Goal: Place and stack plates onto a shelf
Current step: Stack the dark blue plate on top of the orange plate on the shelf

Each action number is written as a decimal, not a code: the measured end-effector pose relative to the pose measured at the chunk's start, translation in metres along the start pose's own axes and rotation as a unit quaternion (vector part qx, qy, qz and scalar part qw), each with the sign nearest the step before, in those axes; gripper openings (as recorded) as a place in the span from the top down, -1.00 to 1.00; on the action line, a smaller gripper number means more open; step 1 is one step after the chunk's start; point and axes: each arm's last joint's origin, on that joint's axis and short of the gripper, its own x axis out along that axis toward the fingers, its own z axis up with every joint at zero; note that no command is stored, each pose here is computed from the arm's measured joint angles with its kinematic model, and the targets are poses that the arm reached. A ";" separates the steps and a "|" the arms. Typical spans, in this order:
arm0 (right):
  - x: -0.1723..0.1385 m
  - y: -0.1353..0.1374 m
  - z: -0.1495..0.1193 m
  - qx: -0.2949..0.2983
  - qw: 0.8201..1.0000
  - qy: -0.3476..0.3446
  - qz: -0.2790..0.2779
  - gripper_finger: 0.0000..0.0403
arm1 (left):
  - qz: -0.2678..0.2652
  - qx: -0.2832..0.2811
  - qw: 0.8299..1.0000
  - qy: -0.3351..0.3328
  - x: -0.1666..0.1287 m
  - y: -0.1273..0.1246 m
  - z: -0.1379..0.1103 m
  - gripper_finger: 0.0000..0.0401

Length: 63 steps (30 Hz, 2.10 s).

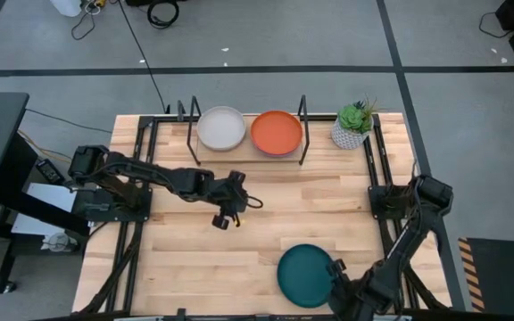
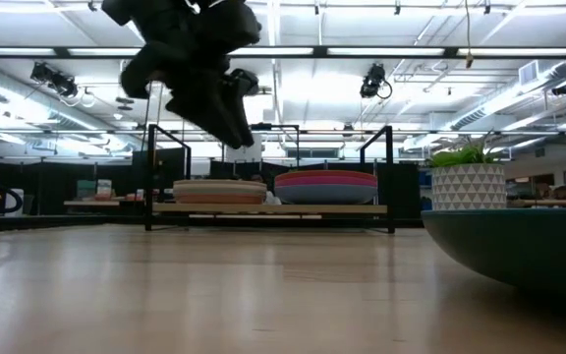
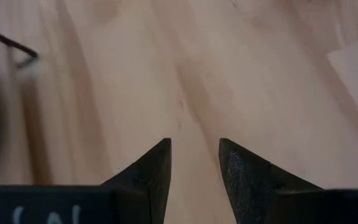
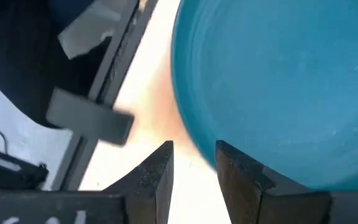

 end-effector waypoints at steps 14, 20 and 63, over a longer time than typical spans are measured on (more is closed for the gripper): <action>0.022 0.010 -0.010 -0.085 0.995 0.036 -0.047 0.39 | 0.022 -0.007 1.000 -0.012 0.001 0.016 -0.002 0.30; 0.023 0.008 -0.010 -0.089 0.993 0.039 -0.060 0.54 | 0.024 -0.011 1.000 -0.017 0.001 0.016 -0.001 0.30; -0.029 -0.087 0.013 -0.283 0.939 0.084 -0.179 0.98 | 0.064 -0.161 0.978 -0.119 -0.067 0.023 0.071 0.30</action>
